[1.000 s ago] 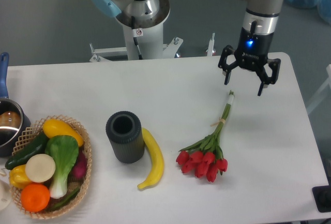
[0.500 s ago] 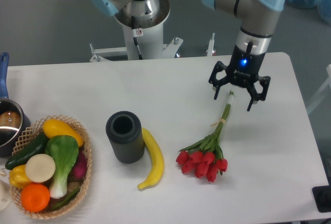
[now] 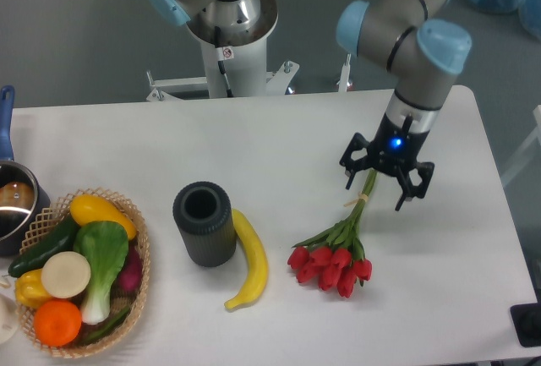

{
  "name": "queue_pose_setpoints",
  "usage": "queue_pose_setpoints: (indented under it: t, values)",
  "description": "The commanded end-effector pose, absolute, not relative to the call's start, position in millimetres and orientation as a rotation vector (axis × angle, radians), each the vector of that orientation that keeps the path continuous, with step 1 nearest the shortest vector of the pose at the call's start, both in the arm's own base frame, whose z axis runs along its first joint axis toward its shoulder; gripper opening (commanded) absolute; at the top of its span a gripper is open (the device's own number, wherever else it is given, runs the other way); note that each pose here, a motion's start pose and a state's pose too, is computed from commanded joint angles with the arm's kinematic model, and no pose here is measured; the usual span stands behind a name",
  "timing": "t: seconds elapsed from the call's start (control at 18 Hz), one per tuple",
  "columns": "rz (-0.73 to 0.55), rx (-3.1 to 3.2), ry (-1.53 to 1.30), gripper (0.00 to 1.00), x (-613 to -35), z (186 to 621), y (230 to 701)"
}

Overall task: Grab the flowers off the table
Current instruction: 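Lower the gripper onto the tulip stems and close it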

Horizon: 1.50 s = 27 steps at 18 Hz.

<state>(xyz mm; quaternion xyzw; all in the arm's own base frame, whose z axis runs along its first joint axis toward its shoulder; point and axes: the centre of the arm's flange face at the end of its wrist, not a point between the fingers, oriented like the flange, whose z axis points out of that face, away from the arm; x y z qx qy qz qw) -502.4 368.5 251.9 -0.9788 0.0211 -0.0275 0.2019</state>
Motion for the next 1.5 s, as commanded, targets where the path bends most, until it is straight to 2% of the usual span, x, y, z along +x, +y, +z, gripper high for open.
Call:
queue_pose_setpoints:
  t: [0.39, 1.5]
  values:
    - [-0.104, -2.754, 0.115, 1.0, -497, 212, 395]
    - [-0.131, -2.759, 0.169, 0.99, -500, 190, 410]
